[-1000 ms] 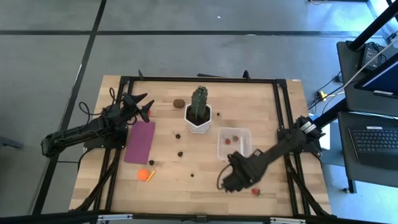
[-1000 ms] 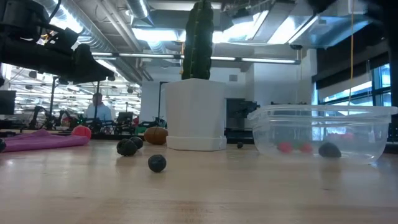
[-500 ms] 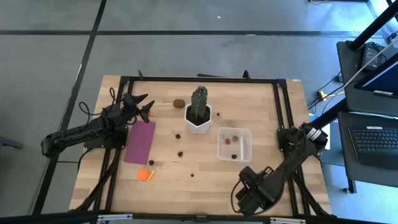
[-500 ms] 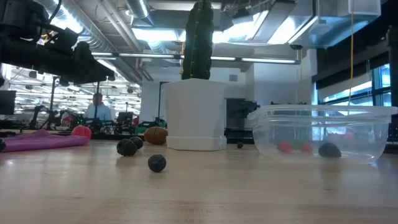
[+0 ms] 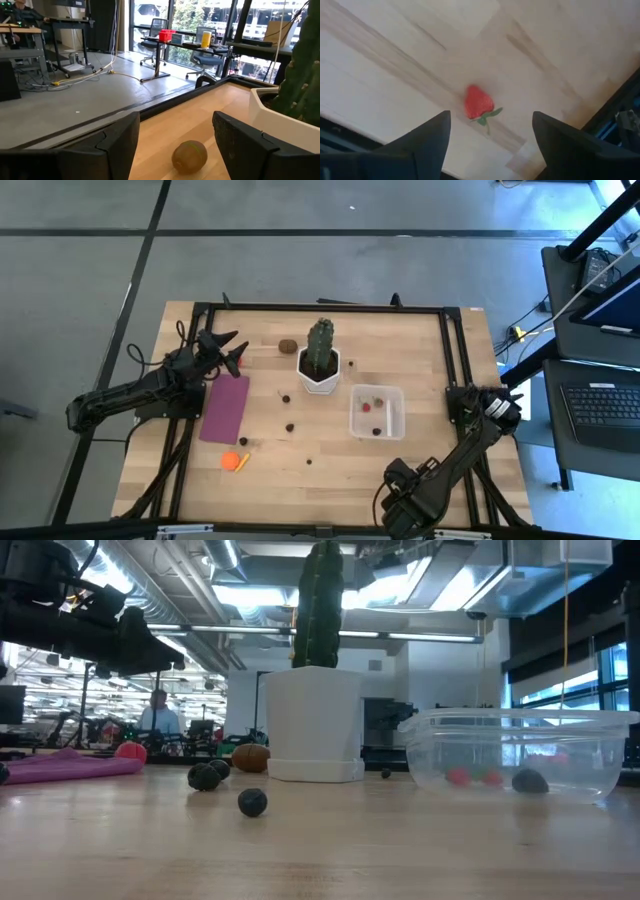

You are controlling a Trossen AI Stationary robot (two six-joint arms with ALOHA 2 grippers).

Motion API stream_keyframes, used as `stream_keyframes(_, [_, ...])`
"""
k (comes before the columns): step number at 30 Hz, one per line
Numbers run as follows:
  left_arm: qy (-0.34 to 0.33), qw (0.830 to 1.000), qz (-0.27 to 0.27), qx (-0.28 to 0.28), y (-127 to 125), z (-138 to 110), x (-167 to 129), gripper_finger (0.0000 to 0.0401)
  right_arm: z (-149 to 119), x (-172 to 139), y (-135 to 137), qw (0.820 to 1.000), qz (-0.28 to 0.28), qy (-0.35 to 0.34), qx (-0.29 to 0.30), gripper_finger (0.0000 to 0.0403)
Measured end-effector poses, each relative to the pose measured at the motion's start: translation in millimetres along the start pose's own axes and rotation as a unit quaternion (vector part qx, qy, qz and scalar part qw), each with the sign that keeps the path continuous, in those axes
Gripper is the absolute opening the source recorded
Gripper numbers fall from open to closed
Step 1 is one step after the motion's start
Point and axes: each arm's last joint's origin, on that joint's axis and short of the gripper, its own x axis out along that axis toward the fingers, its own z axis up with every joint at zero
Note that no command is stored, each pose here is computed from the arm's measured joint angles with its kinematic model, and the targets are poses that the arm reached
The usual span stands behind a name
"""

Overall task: Pick and placing Produce into tupperware
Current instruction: Put the strawberry into the transparent bin

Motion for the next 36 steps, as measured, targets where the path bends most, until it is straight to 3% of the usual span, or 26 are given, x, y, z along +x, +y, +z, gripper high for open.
stream_keyframes(6, [0.0,1.0,0.0,0.0,0,0,0,0.0244,0,25,5,1.0,0.023,0.007,0.001,0.0281])
stream_keyframes(13, [0.0,1.0,0.0,0.0,0,0,0,0.0244,0,53,-5,0.999,-0.017,0.024,0.025,0.0281])
stream_keyframes(19, [0.0,1.0,0.0,0.0,0,0,0,0.0244,-1,67,2,0.999,0.033,0.033,0.022,0.028])
stream_keyframes(36, [0.0,1.0,0.0,0.0,0,0,0,0.0244,-1,78,-1,0.997,0.037,0.063,0.036,0.0277])
